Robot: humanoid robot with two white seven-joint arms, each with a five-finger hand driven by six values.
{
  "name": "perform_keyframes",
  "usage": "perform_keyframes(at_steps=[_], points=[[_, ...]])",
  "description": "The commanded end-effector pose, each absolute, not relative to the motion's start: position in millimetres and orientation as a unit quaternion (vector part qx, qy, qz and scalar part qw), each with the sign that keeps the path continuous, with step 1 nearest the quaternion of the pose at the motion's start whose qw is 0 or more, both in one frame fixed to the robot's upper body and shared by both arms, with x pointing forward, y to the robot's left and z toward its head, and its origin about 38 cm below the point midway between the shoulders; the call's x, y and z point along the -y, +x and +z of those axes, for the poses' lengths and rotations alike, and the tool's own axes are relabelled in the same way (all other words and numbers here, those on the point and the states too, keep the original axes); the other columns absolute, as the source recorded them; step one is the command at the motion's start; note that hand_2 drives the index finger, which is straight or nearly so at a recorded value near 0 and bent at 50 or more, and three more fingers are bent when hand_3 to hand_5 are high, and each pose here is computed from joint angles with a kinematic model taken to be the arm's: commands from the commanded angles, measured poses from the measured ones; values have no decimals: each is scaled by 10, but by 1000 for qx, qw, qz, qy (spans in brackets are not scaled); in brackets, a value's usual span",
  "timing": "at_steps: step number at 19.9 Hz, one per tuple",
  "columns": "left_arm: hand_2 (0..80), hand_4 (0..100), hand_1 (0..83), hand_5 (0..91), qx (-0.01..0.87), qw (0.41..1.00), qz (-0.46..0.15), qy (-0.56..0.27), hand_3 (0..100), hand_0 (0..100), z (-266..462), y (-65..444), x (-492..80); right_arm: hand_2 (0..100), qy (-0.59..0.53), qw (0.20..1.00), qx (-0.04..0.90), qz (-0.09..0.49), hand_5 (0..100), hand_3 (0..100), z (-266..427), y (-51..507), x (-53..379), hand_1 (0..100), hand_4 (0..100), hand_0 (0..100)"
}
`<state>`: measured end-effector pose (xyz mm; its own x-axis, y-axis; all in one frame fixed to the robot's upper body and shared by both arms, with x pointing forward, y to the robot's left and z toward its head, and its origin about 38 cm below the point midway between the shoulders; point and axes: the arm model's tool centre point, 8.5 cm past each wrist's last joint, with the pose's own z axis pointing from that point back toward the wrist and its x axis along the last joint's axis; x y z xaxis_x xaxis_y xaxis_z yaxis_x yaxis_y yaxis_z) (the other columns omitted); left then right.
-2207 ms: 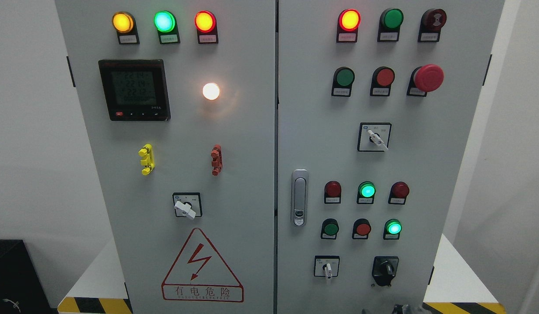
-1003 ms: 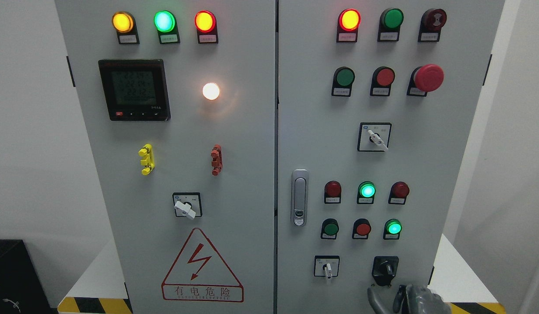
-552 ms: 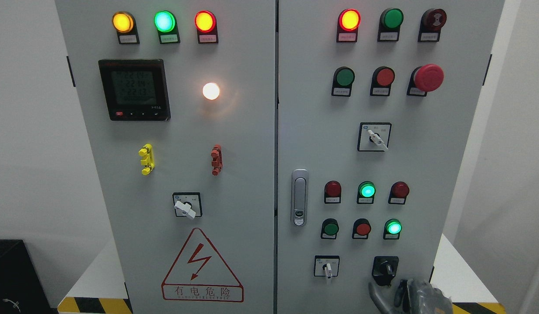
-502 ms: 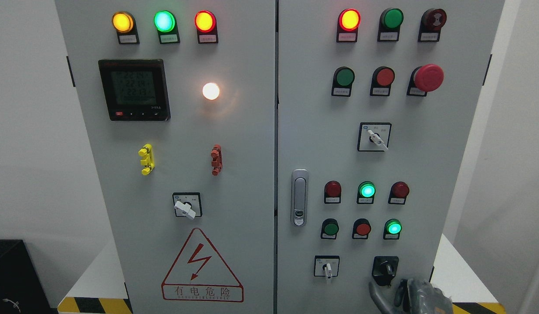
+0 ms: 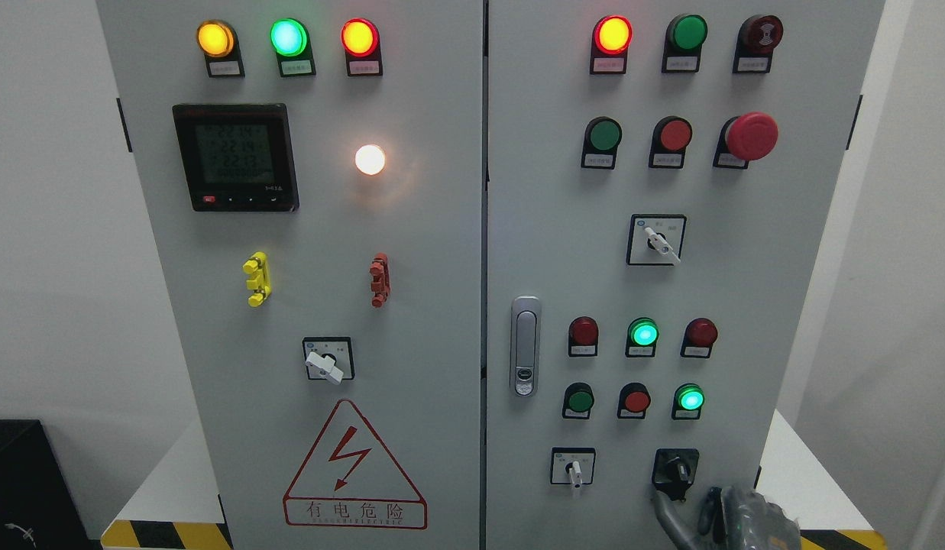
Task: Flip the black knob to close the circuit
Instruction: 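Grip the black knob with the right hand fingers and twist it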
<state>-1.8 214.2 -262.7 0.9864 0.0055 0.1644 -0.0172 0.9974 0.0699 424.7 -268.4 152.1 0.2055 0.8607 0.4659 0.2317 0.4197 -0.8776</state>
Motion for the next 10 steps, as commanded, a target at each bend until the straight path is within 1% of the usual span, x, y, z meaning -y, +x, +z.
perform_keyframes(at_steps=[1,10], points=[[0,0,556,0,73,997,-15,34,0,120,-2623,-88,-2136,787,-478,619,572,249,807,944,1529,4274,2759,39,780,0],[0,0,556,0,73,997,-15,33,0,120,-2623,-89,-2135,787,-480,620,570,246,801,944,1525,4277,2794,44,779,0]])
